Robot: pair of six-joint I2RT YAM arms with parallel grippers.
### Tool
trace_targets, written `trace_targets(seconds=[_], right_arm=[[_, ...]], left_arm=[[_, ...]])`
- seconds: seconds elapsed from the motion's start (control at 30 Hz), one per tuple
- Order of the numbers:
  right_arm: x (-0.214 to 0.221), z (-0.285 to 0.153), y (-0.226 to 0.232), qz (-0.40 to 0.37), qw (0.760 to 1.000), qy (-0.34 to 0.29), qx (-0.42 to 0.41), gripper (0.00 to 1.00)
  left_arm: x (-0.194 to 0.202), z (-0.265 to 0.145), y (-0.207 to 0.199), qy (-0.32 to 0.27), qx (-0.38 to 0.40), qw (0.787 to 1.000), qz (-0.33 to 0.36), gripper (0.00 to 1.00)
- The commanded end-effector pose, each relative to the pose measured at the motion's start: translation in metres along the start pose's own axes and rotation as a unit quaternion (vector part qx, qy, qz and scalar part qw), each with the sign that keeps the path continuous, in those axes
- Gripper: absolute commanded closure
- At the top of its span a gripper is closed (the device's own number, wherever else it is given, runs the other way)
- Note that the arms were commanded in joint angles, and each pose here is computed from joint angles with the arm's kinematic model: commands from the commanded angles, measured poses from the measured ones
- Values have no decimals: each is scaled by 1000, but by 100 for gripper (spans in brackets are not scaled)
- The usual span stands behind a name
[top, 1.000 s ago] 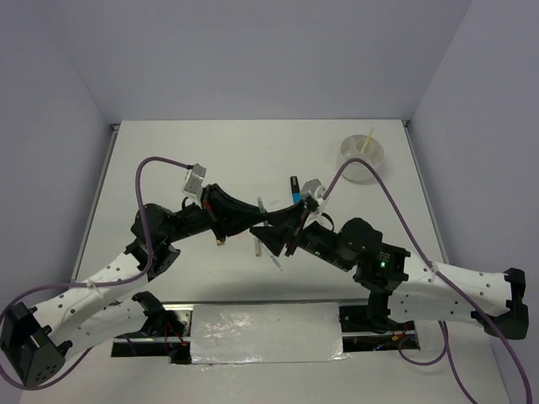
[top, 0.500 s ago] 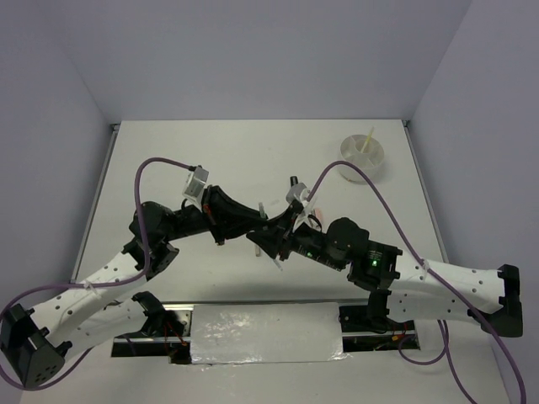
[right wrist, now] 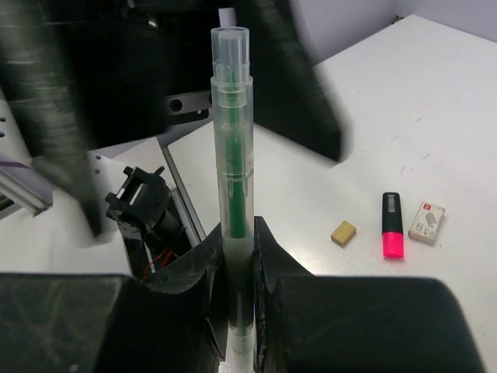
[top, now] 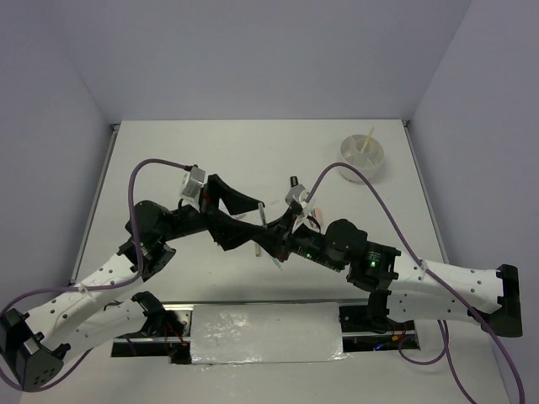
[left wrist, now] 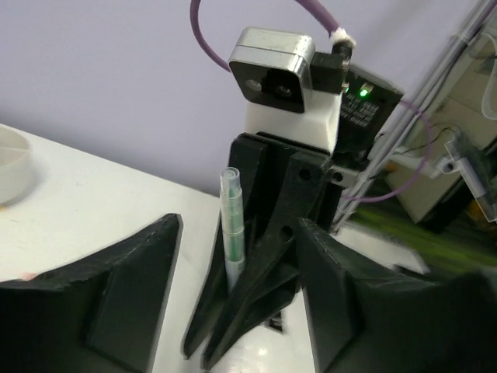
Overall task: Sort the stationery into containers
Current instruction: Close the pen cap on the pen.
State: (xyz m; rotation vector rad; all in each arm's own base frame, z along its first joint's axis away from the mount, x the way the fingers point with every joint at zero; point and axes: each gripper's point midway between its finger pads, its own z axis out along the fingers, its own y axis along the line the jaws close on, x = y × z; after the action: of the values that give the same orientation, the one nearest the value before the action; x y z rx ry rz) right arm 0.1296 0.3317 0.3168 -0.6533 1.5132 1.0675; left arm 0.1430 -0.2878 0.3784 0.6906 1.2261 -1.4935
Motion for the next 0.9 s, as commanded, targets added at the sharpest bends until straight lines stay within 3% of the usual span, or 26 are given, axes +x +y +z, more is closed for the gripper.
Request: trace_targets(seconds=[0.0,0.03,0.07,0.4,0.43,0.47,0.57,0.63,0.77,0.83,0.87], right_arm=[[-20,0,4,8,999,-36,-4,100],[-19,0,4,7,999,-34,-4,100],[-18,1,3,7,999,-32,-3,100],[-14,4,4,0,1000,-16,-3,100],[-15,5,7,-2,1000,-13,-9,100],[-14,6,7,-4,1000,-12,-10,100],[-14,8,7,-3,1000,-11,-10,100],[-14,9,8,-2,1000,-11,-10,100],[-16,10,5,-2,1000,-14,-1,100],[-19,10,5,-1,1000,-15,2,100],[-21,12,3,-3,1000,-18,7,100]], left_arm=[[-30,2,-12,-34,4,999,41,9],[-34,1,-14,-39,3,998,44,2],[-35,1,-13,-40,-2,998,45,1],[-59,-1,4,-84,-68,993,46,3],[-59,-1,6,-86,-72,993,44,7],[-59,0,6,-88,-73,993,40,18],[-54,4,9,-77,-68,994,28,37],[-46,7,13,-66,-69,995,20,39],[-36,6,12,-59,-55,997,9,70],[-33,6,11,-55,-51,997,4,76],[-30,6,12,-51,-50,997,2,84]])
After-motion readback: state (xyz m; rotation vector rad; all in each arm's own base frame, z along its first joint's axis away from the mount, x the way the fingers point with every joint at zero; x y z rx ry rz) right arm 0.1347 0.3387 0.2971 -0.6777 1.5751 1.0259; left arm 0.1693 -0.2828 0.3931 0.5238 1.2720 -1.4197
